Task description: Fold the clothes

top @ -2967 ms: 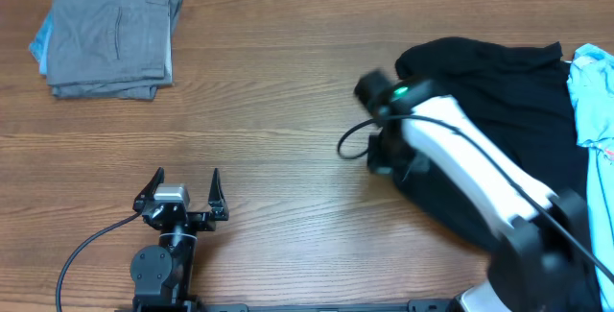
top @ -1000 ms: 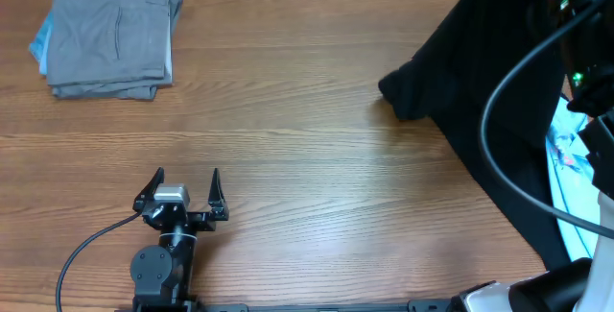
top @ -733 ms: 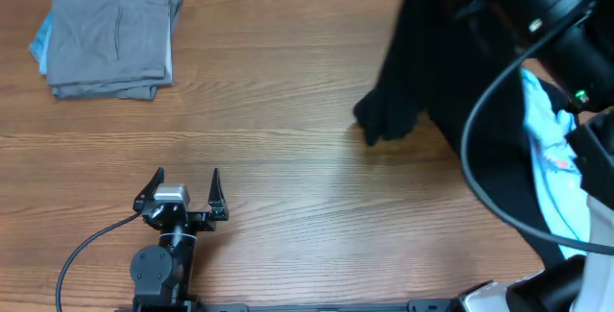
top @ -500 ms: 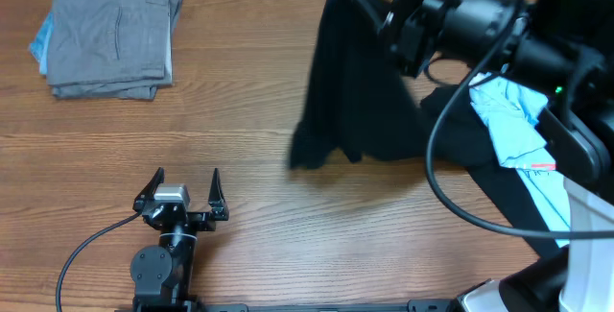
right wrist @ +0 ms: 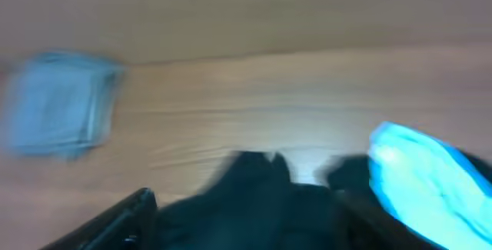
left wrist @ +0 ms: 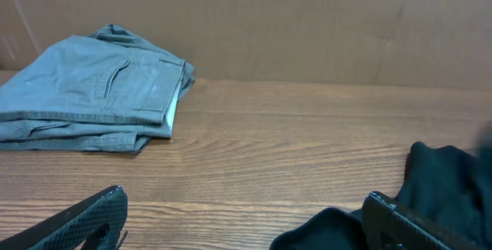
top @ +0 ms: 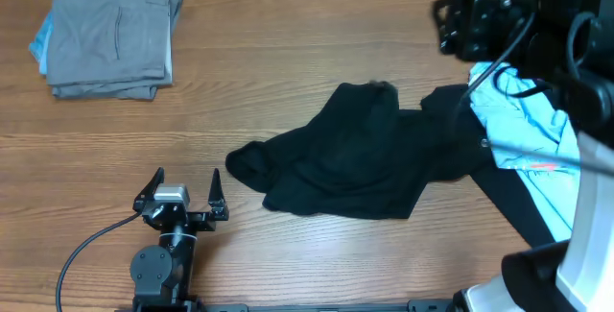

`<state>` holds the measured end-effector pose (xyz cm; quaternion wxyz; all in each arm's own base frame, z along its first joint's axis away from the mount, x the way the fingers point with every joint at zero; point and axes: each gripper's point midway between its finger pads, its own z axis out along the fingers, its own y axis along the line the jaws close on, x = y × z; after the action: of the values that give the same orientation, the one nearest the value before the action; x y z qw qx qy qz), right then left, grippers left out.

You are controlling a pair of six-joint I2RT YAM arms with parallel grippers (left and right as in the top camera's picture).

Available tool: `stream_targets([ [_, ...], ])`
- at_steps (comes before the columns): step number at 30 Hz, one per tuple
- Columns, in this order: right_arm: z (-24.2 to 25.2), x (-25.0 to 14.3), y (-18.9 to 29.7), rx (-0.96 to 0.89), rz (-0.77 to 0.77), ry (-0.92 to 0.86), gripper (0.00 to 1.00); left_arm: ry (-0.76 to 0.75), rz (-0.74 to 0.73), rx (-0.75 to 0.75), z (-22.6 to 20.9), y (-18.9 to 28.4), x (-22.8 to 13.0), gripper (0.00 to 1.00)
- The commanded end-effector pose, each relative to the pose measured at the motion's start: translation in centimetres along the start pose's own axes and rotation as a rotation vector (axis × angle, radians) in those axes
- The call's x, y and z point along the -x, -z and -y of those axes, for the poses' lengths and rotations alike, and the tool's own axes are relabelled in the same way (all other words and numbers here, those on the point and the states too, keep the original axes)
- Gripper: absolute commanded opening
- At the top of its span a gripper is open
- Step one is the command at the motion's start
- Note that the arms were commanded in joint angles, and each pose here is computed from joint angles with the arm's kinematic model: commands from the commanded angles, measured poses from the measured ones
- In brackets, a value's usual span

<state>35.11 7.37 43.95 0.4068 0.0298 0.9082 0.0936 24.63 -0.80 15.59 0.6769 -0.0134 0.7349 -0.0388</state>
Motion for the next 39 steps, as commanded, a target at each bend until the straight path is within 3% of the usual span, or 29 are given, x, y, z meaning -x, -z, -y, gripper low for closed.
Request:
stream_targets([
  [1,6.5,0.9,-1.0,-0.252,0.013,-0.119,0.84,-0.018,0.005,0.011,-0.2,0.0,0.0,1.0],
  [5,9.4,-0.4,-3.7,-0.29,-0.094,-0.179,0.7,-0.018,0.005,0.011,-0.2,0.0,0.0,1.0],
  [10,12.5,-3.7,-8.4,-0.345,-0.277,-0.227,0.69,-0.018,0.005,0.011,-0.2,0.0,0.0,1.0],
  [15,15.5,-9.4,-14.5,-0.409,-0.515,-0.254,0.68,-0.018,0.005,0.011,-0.2,0.0,0.0,1.0],
  [25,19.1,-15.2,-23.1,-0.438,-0.638,-0.262,0.58,-0.018,0.005,0.011,-0.2,0.0,0.0,1.0],
  [31,20.2,-17.9,-26.3,-0.447,-0.705,-0.256,0.58,-0.018,0.005,0.011,-0.2,0.0,0.0,1.0],
  [35,20.7,-19.6,-27.8,-0.451,-0.754,-0.251,0.69,-0.018,0.005,0.011,-0.2,0.0,0.0,1.0],
  [39,21.2,-21.3,-29.2,-0.457,-0.8,-0.253,0.7,-0.018,0.004,0.011,-0.2,0.0,0.0,1.0],
])
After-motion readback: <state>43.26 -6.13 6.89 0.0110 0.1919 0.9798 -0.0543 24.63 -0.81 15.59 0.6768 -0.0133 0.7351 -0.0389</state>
